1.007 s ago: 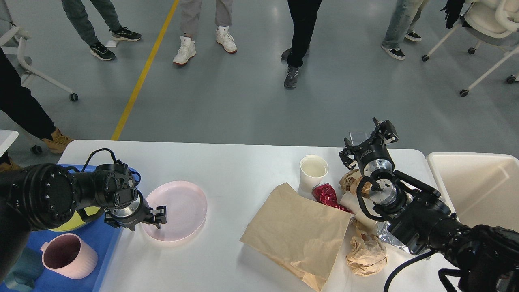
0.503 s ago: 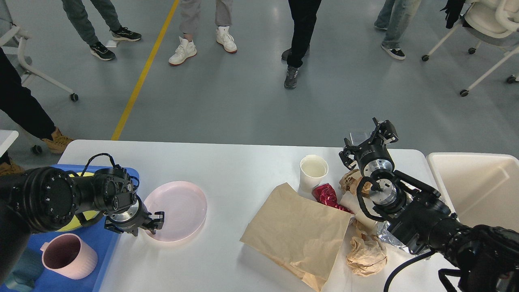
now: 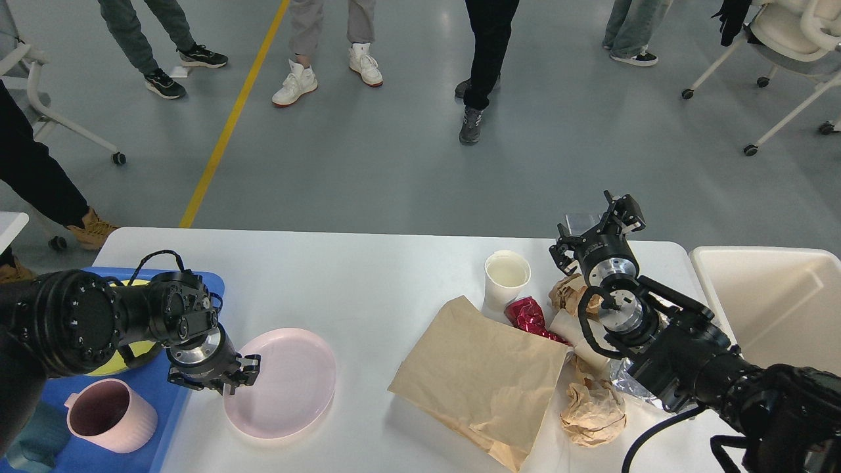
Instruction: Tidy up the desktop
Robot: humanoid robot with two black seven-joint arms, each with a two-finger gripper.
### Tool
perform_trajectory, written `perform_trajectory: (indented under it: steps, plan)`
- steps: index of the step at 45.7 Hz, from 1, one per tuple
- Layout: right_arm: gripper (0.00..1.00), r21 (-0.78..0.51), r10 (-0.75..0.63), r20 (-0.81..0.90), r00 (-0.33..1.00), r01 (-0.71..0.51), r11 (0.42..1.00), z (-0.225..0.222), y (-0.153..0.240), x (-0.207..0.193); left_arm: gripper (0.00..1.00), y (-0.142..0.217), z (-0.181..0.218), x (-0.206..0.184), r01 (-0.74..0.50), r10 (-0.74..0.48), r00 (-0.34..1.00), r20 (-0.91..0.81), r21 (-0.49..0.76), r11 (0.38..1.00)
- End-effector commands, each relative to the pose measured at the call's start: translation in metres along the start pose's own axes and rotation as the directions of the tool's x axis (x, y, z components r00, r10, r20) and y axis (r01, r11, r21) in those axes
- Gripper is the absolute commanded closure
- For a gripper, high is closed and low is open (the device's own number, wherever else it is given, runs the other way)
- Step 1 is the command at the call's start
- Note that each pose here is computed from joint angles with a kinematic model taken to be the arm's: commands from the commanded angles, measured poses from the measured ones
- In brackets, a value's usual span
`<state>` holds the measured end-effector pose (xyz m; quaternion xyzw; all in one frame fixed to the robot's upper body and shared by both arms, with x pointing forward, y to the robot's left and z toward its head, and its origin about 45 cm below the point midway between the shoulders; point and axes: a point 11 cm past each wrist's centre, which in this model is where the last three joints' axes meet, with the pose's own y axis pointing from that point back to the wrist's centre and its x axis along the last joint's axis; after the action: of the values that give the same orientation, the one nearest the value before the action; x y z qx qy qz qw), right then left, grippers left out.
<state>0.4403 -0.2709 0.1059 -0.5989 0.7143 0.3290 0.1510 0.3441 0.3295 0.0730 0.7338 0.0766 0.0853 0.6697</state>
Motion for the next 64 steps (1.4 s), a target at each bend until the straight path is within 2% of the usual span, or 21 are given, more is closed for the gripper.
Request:
perform_trajectory:
  steps: [1, 15, 38, 60, 62, 64]
  plan:
    - [0.00, 0.000, 0.000, 0.000, 1.000, 0.000, 1.000, 0.000, 0.000, 0.000, 1.00, 0.001, 0.000, 0.000, 0.010, -0.010, 1.000, 0.000, -0.001, 1.000]
    - [0.00, 0.000, 0.000, 0.000, 1.000, 0.000, 1.000, 0.000, 0.000, 0.000, 1.00, 0.034, 0.009, 0.018, 0.041, -0.040, 0.999, 0.018, -0.015, 0.999]
    - [0.00, 0.000, 0.000, 0.000, 1.000, 0.000, 1.000, 0.000, 0.000, 0.000, 1.00, 0.148, 0.008, 0.073, -0.009, 0.009, 1.000, 0.014, -0.054, 0.998]
    - [0.00, 0.000, 0.000, 0.000, 1.000, 0.000, 1.000, 0.000, 0.000, 0.000, 1.00, 0.143, 0.011, 0.069, 0.006, -0.005, 1.000, 0.026, -0.044, 0.999]
    - [0.00, 0.000, 0.000, 0.000, 1.000, 0.000, 1.000, 0.000, 0.000, 0.000, 0.96, 0.146, 0.007, 0.070, 0.007, -0.006, 1.000, 0.027, -0.029, 1.000]
    - [0.00, 0.000, 0.000, 0.000, 1.000, 0.000, 1.000, 0.000, 0.000, 0.000, 0.86, 0.147, 0.004, 0.069, 0.008, -0.008, 0.999, 0.032, -0.013, 1.000]
